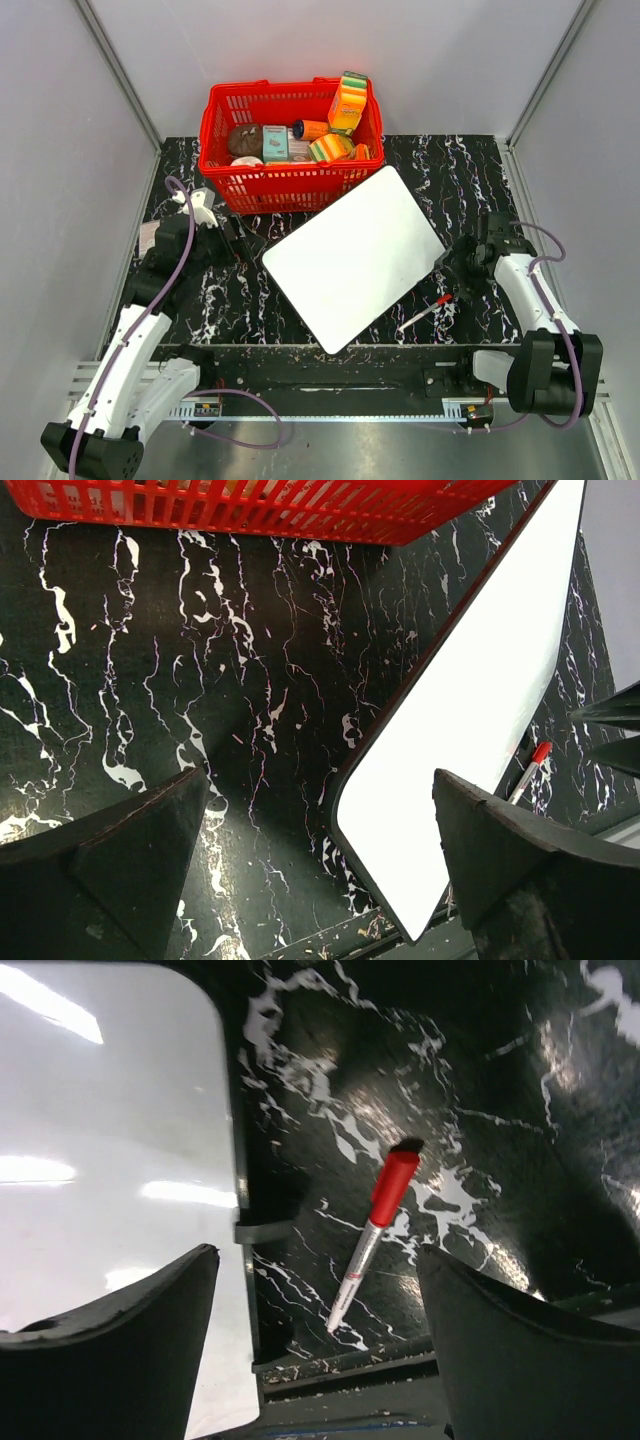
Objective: Write a sentence on the whiteboard
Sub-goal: Pick up the whiteboard marker without the cap from the center of the board.
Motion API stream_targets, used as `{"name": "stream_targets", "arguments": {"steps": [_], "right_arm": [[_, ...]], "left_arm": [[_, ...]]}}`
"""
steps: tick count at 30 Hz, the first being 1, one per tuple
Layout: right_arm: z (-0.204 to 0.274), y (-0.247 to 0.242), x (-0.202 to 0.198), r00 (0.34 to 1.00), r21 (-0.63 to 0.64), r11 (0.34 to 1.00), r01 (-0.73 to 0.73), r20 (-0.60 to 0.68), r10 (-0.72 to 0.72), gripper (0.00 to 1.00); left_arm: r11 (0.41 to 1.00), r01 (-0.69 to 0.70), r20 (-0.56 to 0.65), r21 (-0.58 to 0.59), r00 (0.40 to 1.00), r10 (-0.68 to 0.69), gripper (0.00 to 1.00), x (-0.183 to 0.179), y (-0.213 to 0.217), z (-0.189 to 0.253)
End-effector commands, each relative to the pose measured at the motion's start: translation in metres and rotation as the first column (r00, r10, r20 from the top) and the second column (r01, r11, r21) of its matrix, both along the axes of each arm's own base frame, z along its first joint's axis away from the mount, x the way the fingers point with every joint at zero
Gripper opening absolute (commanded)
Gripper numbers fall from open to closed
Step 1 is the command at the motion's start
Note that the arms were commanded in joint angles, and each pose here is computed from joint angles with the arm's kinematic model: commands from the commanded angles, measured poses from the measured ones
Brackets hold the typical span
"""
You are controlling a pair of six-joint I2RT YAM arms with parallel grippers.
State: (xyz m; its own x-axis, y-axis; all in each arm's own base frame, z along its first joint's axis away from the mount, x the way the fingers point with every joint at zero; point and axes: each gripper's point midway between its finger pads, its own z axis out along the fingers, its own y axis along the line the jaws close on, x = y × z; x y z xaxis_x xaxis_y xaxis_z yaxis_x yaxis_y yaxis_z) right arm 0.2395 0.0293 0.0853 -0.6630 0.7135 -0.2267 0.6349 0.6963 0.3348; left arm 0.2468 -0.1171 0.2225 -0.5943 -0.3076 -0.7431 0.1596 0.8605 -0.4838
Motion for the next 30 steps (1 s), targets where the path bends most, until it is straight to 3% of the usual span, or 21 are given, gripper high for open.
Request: {"name": "stream_targets", "arguments": {"steps": [1, 12, 17, 21, 23, 24, 30], "right_arm": [[-0.019, 0.010, -0.021, 0.992, 0.066, 0.995, 0.078, -0.099, -0.071, 0.83], [-0.062, 0.005, -0.029, 0.975, 0.035, 0.991, 0.133, -0.185, -0.124, 0.63], [-0.079, 0.005, -0.028, 0.967, 0.033, 0.992, 0.123, -0.231, -0.113, 0.43], [-0.084, 0.009, -0.026, 0.965, 0.059, 0.991, 0.122, -0.241, -0.105, 0.35], [-0.087, 0.010, -0.026, 0.965, 0.061, 0.991, 0.117, -0.243, -0.099, 0.23], [-0.090, 0.010, -0.028, 0.963, 0.064, 0.991, 0.117, -0.251, -0.098, 0.09], [-0.090, 0.022, -0.028, 0.970, 0.131, 0.988, 0.082, -0.240, -0.049, 0.00]], "left_arm": [[0.999, 0.046, 0.069, -0.018, 0.997, -0.045, 0.99, 0.003, -0.007, 0.022], [0.998, 0.055, 0.088, -0.023, 0.995, -0.053, 0.99, 0.001, -0.007, 0.028], [0.998, 0.059, 0.088, -0.026, 0.995, -0.056, 0.99, 0.001, -0.008, 0.030], [0.998, 0.057, 0.082, -0.019, 0.995, -0.056, 0.99, 0.000, -0.007, 0.031], [0.998, 0.055, 0.088, -0.019, 0.995, -0.053, 0.99, -0.001, -0.006, 0.034], [0.998, 0.056, 0.086, -0.016, 0.995, -0.054, 0.99, -0.002, -0.006, 0.034], [0.999, 0.025, 0.100, 0.030, 0.995, -0.028, 0.99, -0.003, 0.003, 0.043]]}}
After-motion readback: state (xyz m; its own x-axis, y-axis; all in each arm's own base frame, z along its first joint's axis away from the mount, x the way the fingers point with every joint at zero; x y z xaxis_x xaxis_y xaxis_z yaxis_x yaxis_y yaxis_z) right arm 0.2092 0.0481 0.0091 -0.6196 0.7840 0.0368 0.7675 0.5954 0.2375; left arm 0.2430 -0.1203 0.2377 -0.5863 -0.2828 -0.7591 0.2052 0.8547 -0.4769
